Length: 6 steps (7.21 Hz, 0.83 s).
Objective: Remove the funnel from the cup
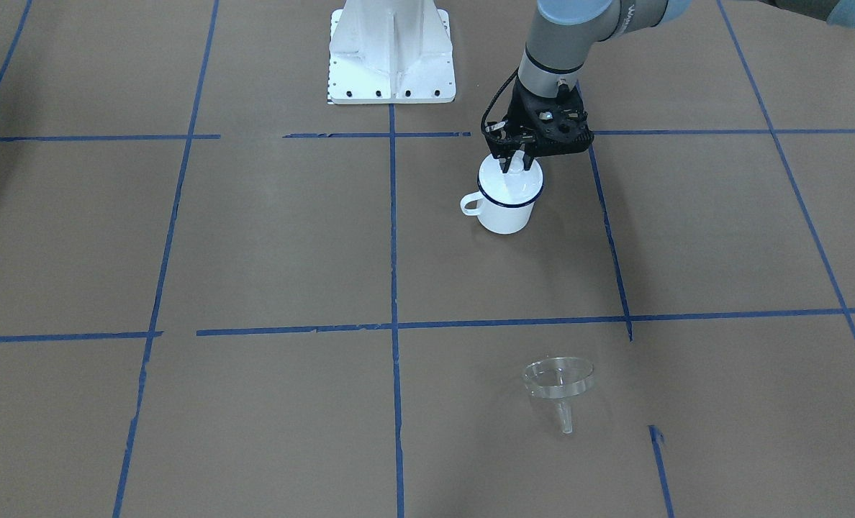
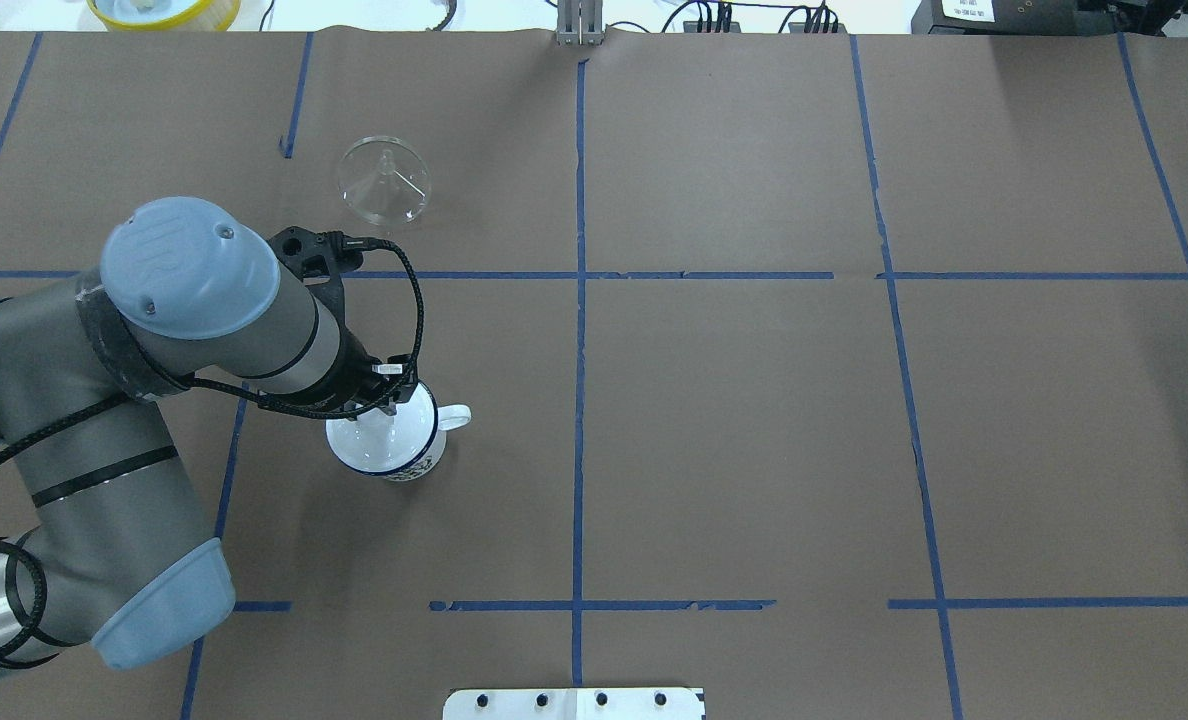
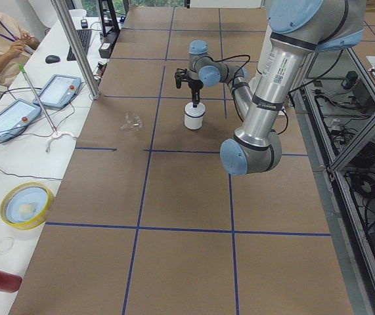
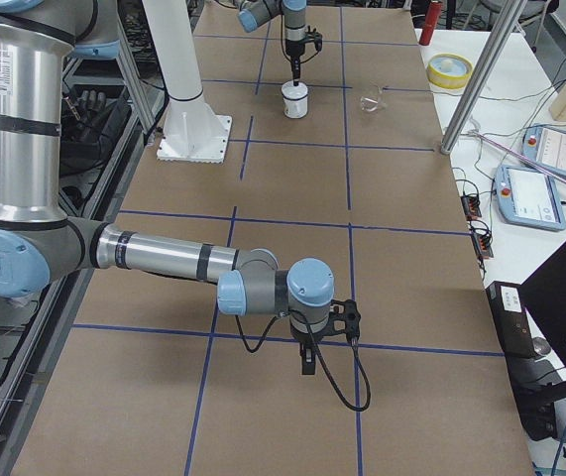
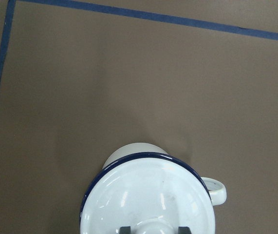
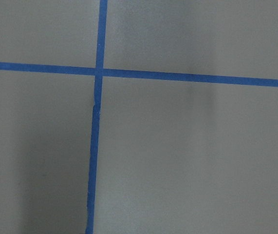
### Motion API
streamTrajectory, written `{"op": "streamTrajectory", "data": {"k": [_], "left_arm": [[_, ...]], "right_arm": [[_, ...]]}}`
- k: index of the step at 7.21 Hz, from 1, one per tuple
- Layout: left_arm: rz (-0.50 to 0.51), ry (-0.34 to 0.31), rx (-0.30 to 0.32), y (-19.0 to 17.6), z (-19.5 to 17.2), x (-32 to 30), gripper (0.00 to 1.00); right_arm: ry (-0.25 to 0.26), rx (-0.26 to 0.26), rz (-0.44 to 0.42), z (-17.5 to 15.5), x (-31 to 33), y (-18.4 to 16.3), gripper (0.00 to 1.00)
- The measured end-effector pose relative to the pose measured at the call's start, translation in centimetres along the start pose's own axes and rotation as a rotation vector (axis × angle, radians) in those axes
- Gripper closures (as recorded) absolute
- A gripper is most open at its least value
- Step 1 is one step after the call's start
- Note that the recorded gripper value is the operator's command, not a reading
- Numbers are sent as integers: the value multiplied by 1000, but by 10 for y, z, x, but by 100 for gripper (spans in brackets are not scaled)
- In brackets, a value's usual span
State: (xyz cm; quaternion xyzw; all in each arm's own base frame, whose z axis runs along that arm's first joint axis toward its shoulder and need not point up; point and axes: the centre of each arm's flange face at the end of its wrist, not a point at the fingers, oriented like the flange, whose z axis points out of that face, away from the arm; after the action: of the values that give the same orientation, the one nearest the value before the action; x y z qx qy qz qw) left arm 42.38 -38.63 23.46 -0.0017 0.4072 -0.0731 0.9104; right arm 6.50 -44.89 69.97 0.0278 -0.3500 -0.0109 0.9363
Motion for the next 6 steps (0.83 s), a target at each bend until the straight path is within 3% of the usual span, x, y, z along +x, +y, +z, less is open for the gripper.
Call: {"op": "streamTrajectory", "data": {"k": [1,3,4,6], "left_arm": [[0,0,-1,0,0,0,44],[4,-4,-8,4,3,0,12],[5,-3,-8,4,3,0,0],[7,7,-1,3,-3,0,0]], "right_arm": [[0,0,0,0,0,0,0],[0,0,0,0,0,0,0],[0,0,0,0,0,0,0],[0,0,0,0,0,0,0]]}}
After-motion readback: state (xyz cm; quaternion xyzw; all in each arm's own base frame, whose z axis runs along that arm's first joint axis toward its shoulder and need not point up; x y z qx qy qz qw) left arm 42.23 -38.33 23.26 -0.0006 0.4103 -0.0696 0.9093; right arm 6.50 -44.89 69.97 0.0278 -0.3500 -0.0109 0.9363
